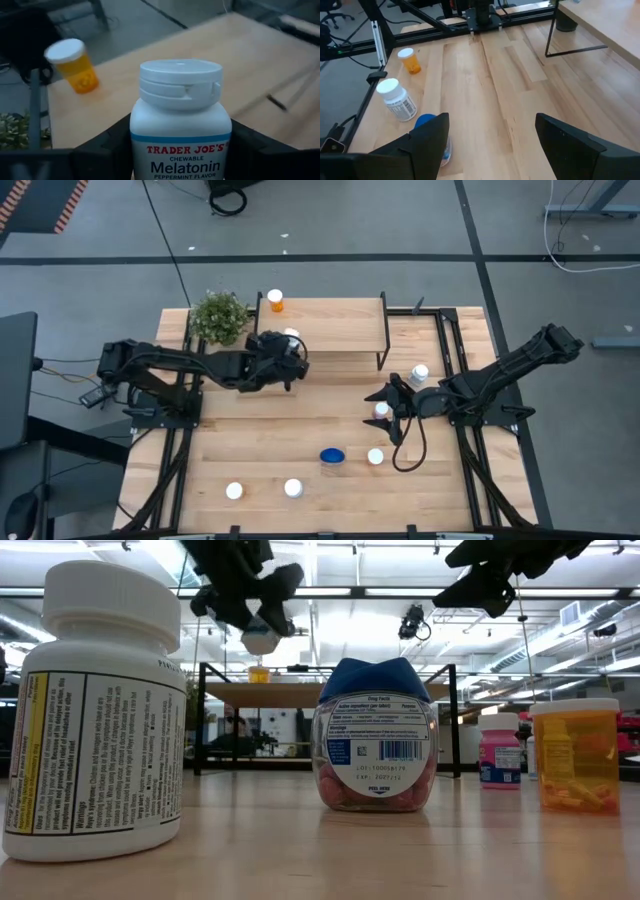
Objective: Pick and place medicine bottles onto shelf by color
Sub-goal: Put the white blue pill bottle on the shelf
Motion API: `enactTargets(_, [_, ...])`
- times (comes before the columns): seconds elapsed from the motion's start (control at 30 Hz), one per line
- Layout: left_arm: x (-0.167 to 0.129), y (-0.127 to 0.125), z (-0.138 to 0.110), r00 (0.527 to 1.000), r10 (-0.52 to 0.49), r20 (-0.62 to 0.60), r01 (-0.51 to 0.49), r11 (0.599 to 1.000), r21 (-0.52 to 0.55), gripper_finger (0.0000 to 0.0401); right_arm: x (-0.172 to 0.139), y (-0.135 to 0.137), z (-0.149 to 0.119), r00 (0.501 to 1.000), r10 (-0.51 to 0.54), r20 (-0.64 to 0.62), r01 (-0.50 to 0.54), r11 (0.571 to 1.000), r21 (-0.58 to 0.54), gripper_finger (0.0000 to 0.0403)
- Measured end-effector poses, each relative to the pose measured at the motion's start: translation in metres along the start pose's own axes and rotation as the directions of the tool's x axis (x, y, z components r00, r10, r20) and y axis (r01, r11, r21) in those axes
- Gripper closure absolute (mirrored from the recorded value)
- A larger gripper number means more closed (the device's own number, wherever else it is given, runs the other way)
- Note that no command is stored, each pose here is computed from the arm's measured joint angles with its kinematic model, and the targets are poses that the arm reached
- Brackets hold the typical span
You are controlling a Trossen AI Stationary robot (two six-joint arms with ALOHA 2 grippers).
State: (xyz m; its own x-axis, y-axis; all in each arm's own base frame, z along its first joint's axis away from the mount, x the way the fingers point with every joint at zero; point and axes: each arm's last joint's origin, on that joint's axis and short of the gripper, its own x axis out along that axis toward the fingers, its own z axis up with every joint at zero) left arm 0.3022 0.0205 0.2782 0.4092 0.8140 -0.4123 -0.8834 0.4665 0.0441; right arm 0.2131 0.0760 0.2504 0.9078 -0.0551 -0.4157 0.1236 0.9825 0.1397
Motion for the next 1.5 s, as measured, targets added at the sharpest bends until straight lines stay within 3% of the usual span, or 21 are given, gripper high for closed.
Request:
enactTargets(0.27, [0.020, 0.006, -0.033, 0.991, 0.055, 0.119, -0.036, 0.987, -0.154, 0.0175, -0.005, 0.010, -0.004, 0.999, 0.034, -0.001, -0.034, 0.999, -0.017, 0.0098])
enactTargets(0.43, [0.021, 0.008, -0.034, 0.972, 0.146, 0.186, -0.115, 0.979, -0.165, 0.0181, -0.007, 0.014, -0.005, 1.000, 0.013, 0.014, -0.012, 1.000, -0.028, 0.0098])
enactTargets(0.83, [0.046, 0.009, -0.048, 0.933, 0.298, 0.201, -0.252, 0.942, -0.222, 0.0177, -0.007, 0.014, -0.005, 1.000, -0.006, 0.022, 0.006, 1.000, -0.026, 0.0098])
enactTargets(1.27, [0.064, 0.010, -0.058, 0.916, 0.352, 0.191, -0.302, 0.921, -0.248, 0.0150, -0.007, 0.014, -0.005, 1.000, -0.004, 0.018, 0.004, 1.000, -0.013, 0.0098])
enactTargets(1.4, [0.062, 0.008, -0.060, 0.934, 0.316, 0.169, -0.290, 0.944, -0.159, 0.0134, -0.008, 0.015, -0.006, 1.000, 0.005, 0.012, -0.005, 1.000, -0.003, 0.0098])
enactTargets(1.5, [0.062, 0.007, -0.060, 0.939, 0.302, 0.163, -0.278, 0.948, -0.152, 0.0114, -0.009, 0.018, -0.007, 1.000, 0.021, 0.005, -0.021, 1.000, -0.007, 0.0098])
